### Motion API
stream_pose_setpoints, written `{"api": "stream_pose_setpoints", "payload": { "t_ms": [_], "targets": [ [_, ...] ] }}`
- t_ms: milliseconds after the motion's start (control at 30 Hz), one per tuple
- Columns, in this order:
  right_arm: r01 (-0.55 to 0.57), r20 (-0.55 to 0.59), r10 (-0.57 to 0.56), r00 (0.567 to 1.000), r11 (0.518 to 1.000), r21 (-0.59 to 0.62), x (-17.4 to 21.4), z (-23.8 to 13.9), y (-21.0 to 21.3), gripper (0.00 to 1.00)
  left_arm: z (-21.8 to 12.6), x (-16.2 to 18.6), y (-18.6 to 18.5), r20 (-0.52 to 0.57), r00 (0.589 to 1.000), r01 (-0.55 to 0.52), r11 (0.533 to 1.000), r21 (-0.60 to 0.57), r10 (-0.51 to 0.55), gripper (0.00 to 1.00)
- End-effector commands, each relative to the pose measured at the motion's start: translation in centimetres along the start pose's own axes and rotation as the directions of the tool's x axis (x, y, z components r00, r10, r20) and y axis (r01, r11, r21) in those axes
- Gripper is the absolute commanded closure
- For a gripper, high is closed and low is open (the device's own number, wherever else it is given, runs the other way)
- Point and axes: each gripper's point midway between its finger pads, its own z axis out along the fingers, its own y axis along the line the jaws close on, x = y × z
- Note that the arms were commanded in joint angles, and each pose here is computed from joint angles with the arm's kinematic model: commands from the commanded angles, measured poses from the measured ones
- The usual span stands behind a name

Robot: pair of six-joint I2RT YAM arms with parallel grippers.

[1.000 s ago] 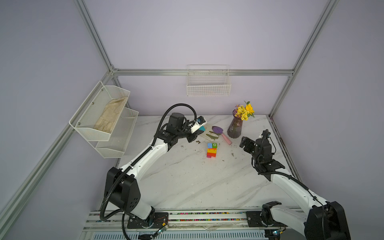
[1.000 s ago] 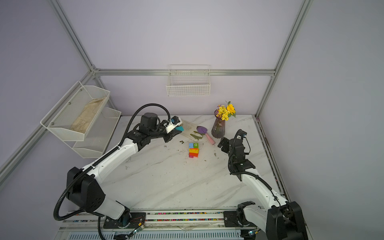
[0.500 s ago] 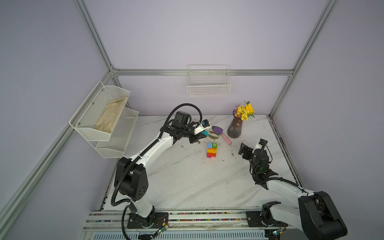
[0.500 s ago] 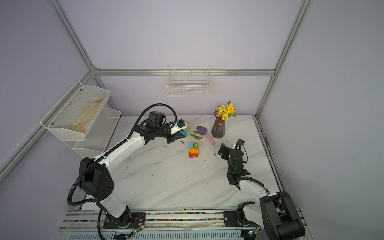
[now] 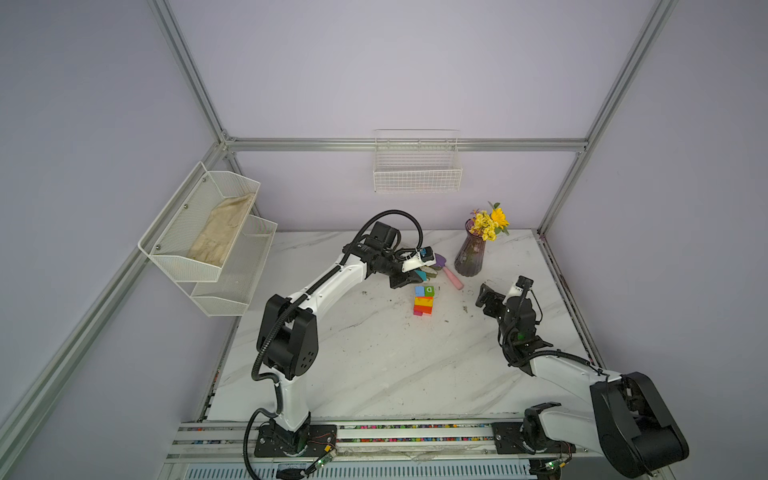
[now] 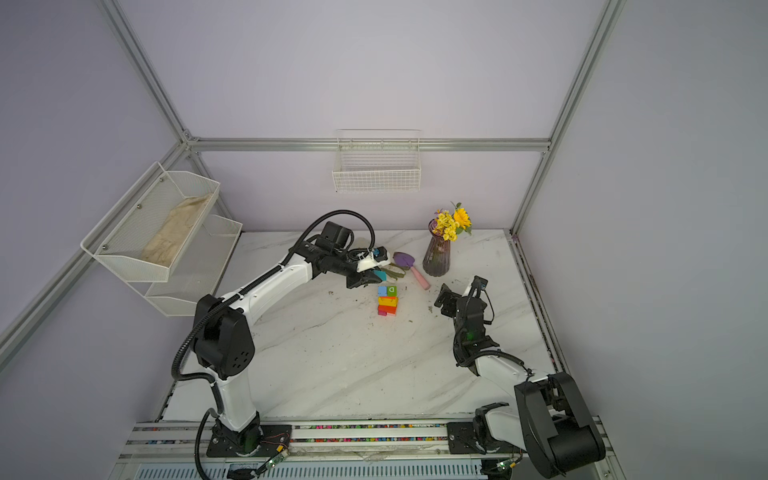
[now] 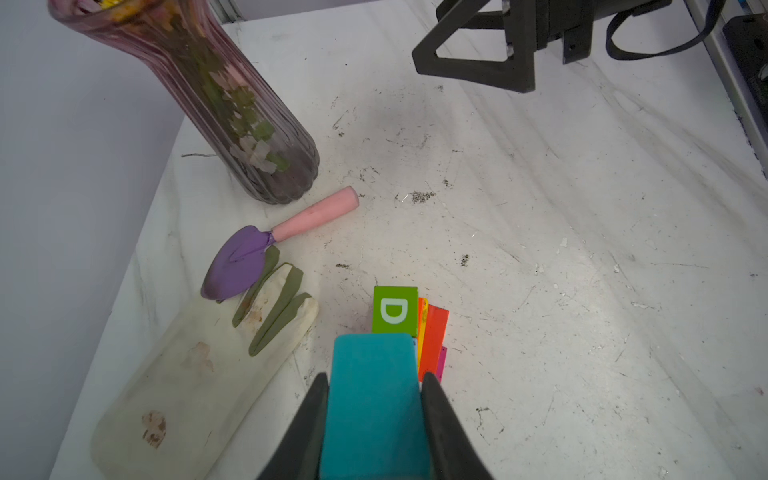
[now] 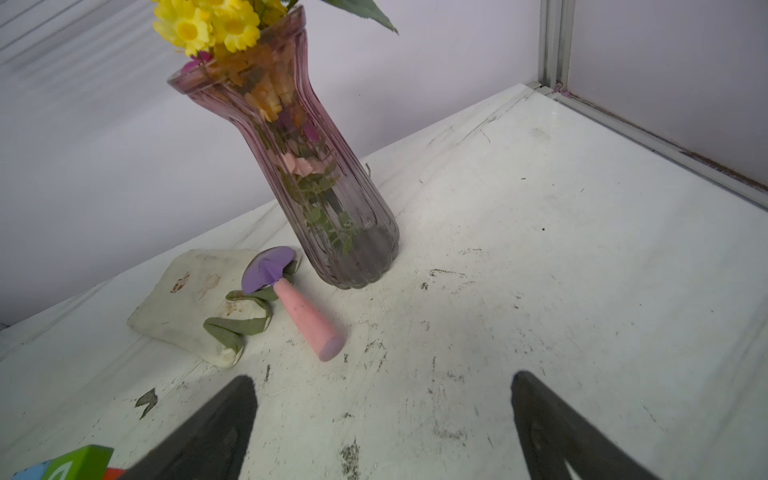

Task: Build the wood block tower
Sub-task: 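Lift the teal block and carry it over the stack with the left gripper, then align and lower the teal block onto the top of the stack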

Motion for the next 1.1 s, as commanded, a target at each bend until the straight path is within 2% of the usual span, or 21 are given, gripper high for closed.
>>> {"api": "stream_pose_setpoints", "payload": {
  "t_ms": [0, 233, 1067],
  "targets": [
    [-0.005, 0.046, 0.005, 0.999, 1.0, 0.0, -1.5, 0.4, 0.4, 0.03, -1.0, -3.5, 0.7, 0.043, 0.995, -0.088, 0.996, -0.014, 0.088, 1.0],
    [-0.005, 0.039, 0.005, 0.999, 1.0, -0.001, -1.4, 0.7, 0.5, 0.03, 1.6, -3.8, -0.2, 0.008, 0.995, -0.099, 0.995, 0.008, 0.099, 1.0],
    [-0.001, 0.024, 0.001, 1.0, 1.0, 0.0, -1.2, 1.0, 0.6, 0.03, 4.2, -2.1, 0.7, -0.064, 0.994, -0.092, 0.995, 0.032, 0.094, 1.0]
  ]
}}
